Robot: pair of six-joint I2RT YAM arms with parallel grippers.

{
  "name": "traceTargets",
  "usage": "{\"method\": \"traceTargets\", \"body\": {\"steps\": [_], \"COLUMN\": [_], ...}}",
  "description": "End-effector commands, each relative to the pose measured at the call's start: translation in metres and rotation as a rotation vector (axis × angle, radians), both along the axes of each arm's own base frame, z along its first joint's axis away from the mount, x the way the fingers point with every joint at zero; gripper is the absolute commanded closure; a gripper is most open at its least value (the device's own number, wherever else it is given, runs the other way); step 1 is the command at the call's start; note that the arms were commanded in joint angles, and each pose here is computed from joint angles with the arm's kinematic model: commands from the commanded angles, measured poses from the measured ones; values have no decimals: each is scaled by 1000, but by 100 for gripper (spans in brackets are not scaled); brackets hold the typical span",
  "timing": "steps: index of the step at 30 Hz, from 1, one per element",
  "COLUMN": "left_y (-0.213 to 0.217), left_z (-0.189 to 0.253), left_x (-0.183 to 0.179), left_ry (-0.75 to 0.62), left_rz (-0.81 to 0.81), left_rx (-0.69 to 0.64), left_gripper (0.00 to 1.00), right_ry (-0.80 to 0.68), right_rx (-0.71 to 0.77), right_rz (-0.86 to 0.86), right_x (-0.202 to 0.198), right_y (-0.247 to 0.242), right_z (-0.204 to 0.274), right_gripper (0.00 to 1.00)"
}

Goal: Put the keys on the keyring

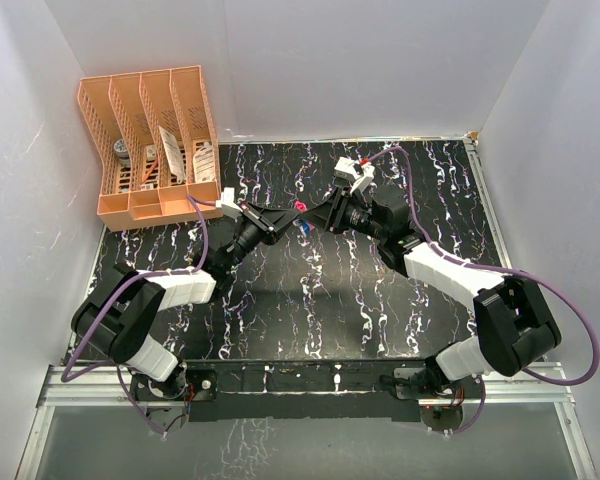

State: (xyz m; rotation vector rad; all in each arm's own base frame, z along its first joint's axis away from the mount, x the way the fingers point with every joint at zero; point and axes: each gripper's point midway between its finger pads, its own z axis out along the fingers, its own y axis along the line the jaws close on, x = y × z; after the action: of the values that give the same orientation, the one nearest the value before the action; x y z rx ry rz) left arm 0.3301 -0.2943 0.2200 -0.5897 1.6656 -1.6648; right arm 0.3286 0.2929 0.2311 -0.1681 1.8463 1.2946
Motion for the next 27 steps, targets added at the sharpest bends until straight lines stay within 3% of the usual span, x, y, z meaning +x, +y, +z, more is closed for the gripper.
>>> {"method": "traceTargets", "body": {"steps": [1,9,27], "left_y": [-4,0,-10], "left_z": [5,-13,5], "left_x": [-10,-14,-6], "left_ry": [-11,27,-19], "left_rz": [-30,-19,-31], "left_rx": [-23,-5,-49], "left_gripper": [100,100,100], "right_ry": [-92,-104,-59], "right_rx": [54,61,64], "right_rz": [-27,-35,-1], "right_x": [8,8,4], "right_y": [-1,-4,0], "right_z": [26,34,20], "right_gripper": [73,73,75]}}
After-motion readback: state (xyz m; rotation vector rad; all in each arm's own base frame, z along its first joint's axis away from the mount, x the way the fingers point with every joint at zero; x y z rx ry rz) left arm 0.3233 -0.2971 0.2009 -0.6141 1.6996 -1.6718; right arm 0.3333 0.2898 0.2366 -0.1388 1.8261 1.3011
